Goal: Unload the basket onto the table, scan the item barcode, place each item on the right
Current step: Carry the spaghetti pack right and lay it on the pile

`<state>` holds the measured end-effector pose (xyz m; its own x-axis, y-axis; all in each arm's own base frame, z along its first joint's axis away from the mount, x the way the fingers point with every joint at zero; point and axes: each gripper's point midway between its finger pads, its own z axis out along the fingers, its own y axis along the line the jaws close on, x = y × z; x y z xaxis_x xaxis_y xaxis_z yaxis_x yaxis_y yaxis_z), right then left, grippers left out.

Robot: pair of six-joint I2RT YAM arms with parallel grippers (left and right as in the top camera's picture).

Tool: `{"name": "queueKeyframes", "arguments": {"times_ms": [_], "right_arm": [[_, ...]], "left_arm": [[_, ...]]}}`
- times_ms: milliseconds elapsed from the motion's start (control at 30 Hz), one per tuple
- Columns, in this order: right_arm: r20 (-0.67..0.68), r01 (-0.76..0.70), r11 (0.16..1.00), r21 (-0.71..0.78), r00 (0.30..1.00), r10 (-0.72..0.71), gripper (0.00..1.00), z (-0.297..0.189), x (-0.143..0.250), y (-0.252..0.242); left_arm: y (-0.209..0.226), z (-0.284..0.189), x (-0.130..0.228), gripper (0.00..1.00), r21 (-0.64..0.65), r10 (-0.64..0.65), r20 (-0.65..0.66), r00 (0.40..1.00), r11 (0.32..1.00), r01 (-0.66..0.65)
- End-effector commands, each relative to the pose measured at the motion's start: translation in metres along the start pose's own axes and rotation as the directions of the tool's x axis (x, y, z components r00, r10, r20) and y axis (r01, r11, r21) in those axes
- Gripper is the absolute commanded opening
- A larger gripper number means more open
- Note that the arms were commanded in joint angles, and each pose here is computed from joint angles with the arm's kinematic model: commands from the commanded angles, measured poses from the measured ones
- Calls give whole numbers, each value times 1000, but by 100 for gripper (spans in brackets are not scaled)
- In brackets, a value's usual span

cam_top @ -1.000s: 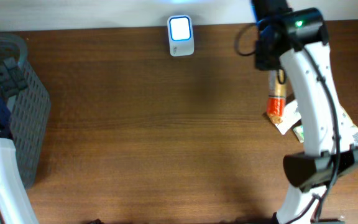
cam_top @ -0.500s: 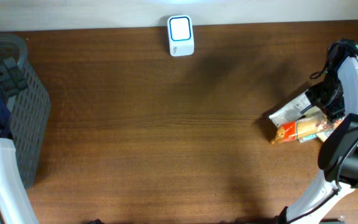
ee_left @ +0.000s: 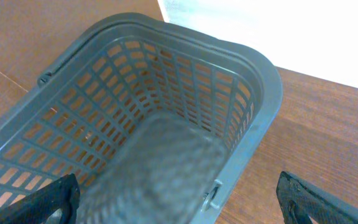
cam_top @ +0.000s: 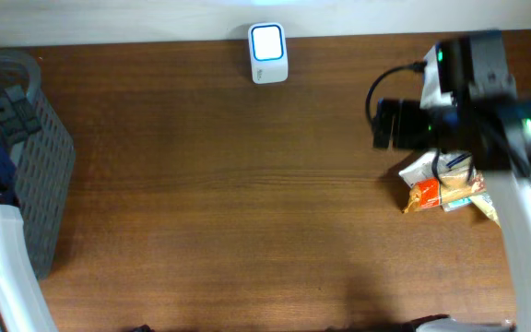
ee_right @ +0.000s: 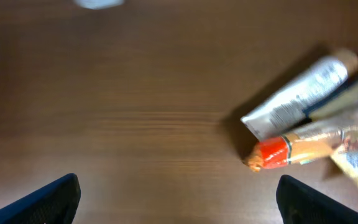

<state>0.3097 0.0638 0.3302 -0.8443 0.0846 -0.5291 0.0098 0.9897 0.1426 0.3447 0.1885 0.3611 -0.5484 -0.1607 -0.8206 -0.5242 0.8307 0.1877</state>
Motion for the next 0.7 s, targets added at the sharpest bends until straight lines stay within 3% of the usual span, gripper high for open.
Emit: {"name": "queueKeyframes", "arguments": {"times_ms": [0, 133, 433, 533, 667], "right_arm": [[113, 79, 995, -62, 991, -72, 99, -46, 10, 18], [184, 100, 991, -91, 980, -82, 98, -77, 21, 20], [274, 60, 997, 58, 959, -73, 99, -94, 17, -11], [398, 47, 997, 54, 915, -65, 99, -90, -1, -14], [581, 124, 992, 38, 804, -123, 99, -69, -1, -27]], "left_arm": [[2, -1, -2, 99, -6, 10, 5, 1000, 1000, -10], [2, -1, -2, 99, -6, 10, 5, 1000, 1000, -10], [2, -1, -2, 99, -6, 10, 5, 1000, 1000, -10], [2, -1, -2, 99, -6, 10, 5, 1000, 1000, -10], [2, -1, -2, 99, -6, 10, 5, 1000, 1000, -10]]}}
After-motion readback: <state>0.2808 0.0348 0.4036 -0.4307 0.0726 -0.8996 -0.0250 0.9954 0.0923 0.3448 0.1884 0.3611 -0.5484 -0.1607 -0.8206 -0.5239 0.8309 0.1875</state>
